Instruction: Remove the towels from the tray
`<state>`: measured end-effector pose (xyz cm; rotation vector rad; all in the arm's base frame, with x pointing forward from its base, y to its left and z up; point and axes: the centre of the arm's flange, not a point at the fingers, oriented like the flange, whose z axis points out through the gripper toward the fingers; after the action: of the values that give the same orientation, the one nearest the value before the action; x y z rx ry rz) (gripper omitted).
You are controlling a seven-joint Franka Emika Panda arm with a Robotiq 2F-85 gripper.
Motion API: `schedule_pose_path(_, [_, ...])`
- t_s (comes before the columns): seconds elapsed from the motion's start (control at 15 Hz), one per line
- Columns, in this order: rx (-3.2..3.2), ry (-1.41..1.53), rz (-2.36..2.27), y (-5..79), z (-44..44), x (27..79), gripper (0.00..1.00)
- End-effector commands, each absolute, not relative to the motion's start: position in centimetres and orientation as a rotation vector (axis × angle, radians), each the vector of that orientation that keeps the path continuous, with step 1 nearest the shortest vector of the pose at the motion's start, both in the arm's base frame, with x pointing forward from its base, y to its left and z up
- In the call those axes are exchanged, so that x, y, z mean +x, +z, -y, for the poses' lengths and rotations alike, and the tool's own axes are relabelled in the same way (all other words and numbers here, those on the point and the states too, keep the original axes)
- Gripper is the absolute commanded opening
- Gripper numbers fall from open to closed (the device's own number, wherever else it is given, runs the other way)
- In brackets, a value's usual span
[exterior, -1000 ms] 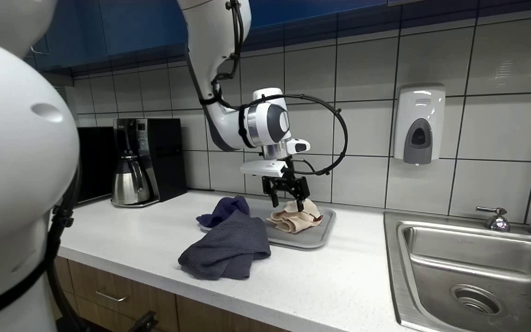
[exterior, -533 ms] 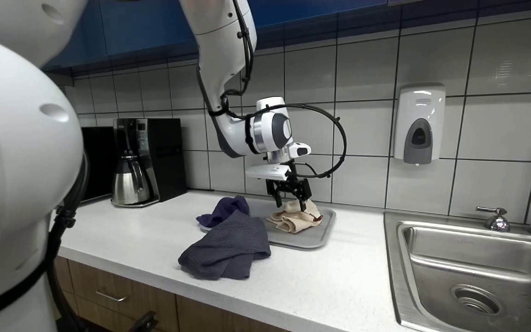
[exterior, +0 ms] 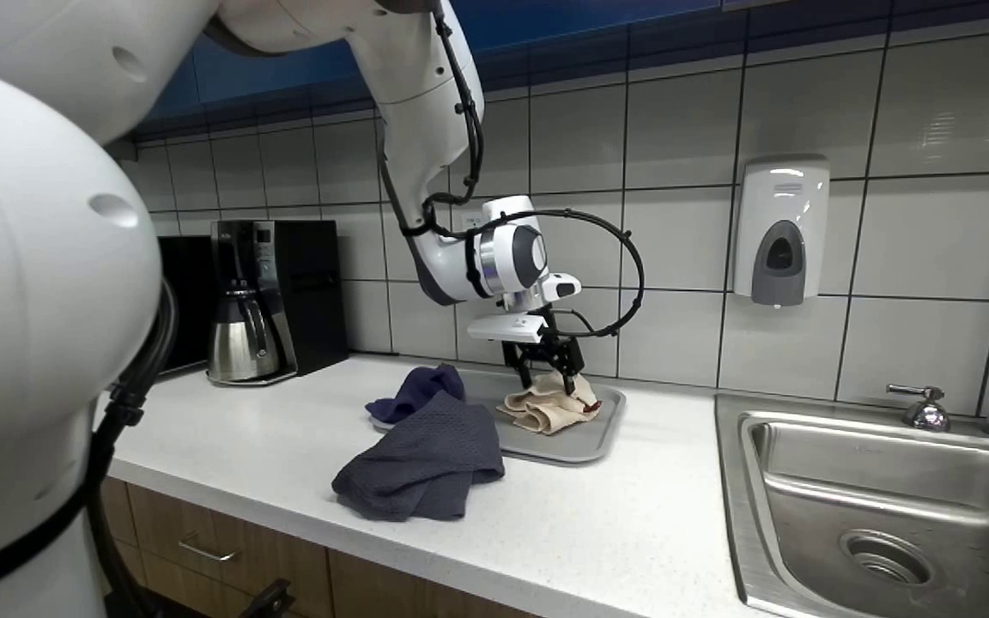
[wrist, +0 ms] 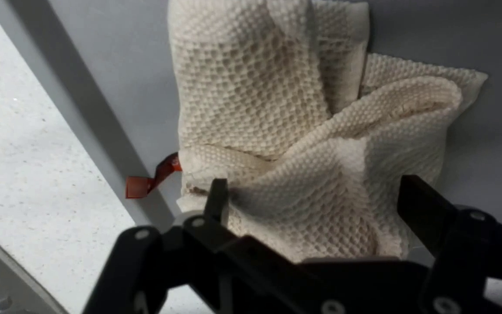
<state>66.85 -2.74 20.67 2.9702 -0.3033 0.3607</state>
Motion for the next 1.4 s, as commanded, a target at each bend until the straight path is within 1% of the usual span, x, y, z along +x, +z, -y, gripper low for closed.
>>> schedule_pose_path(0.0, [2.954, 0.332, 0.316, 19.9, 2.8, 69.4, 1.0])
schedule_pose_path(0.53, [2.944, 0.303, 0.319, 18.4, 2.8, 70.8, 1.0])
schedule_pose_path(0.6, [2.95, 0.299, 0.316, 18.3, 3.0, 70.7, 0.75])
schedule_pose_path(0.67, [2.955, 0.292, 0.321, 18.2, 3.1, 70.7, 0.74])
schedule_pose_path(0.87, [2.979, 0.274, 0.362, 18.4, 3.5, 70.4, 0.49])
schedule_pose_path(1.07, [2.99, 0.268, 0.4, 18.7, 3.7, 70.5, 0.27])
schedule_pose_path(1.2, [2.992, 0.268, 0.415, 18.8, 3.9, 70.6, 0.11])
schedule_pose_path(1.27, [2.992, 0.267, 0.418, 18.8, 3.9, 70.6, 0.04])
schedule_pose_path(1.33, [2.992, 0.268, 0.422, 18.8, 3.9, 70.6, 0.01])
